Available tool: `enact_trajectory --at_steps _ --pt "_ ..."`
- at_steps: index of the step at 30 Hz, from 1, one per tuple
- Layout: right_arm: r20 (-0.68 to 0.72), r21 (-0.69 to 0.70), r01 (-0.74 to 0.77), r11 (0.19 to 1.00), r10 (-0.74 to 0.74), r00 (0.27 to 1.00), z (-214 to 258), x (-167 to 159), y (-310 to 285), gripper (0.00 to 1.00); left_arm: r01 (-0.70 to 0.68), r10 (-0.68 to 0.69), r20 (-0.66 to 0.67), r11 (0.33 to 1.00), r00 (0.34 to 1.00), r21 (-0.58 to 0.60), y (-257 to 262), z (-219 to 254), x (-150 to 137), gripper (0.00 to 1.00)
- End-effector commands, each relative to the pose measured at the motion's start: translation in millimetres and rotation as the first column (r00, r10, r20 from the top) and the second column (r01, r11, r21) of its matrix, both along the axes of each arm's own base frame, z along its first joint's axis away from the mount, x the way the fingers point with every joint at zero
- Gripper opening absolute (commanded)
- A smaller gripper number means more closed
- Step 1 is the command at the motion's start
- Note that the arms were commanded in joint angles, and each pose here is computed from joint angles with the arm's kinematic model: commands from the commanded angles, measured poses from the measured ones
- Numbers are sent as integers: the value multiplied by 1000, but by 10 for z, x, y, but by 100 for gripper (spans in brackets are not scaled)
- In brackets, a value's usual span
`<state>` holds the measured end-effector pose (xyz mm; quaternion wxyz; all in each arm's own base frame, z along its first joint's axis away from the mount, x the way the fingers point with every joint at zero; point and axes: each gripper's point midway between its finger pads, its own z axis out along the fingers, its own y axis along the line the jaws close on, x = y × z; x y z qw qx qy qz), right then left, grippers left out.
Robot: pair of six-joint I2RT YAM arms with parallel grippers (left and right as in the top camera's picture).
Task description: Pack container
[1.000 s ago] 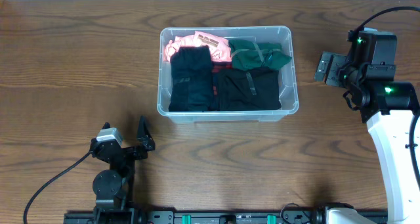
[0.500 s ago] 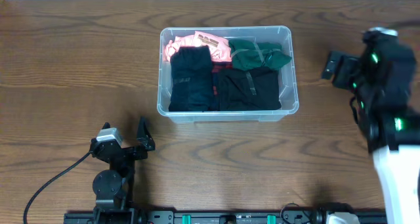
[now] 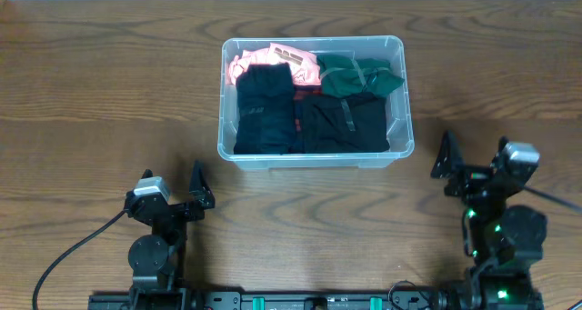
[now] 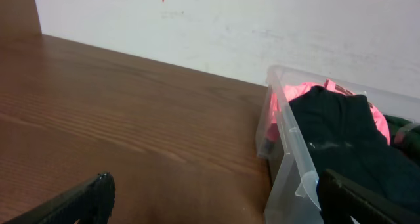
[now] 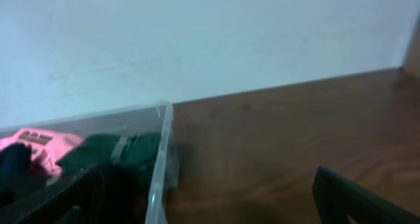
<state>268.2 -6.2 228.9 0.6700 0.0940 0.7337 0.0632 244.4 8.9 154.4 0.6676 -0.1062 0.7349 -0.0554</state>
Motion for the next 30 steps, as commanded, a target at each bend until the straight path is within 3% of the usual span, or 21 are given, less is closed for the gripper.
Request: enact_trajectory --at_steps 1,12,23,30 --pt "14 57 0 998 -1 1000 -190 -78 2 99 -10 11 -54 1000 999 18 25 -179 -10 98" --pt "25 65 -1 998 0 1000 -711 -192 6 99 -10 11 -54 1000 999 18 25 -179 -10 98" --pt "-2 -215 -42 976 43 999 -751 -214 36 99 -10 11 -54 1000 999 18 25 -179 -10 98" --pt "10 -267 -42 963 47 999 -717 -220 35 99 -10 11 -54 1000 999 18 25 -179 -10 98"
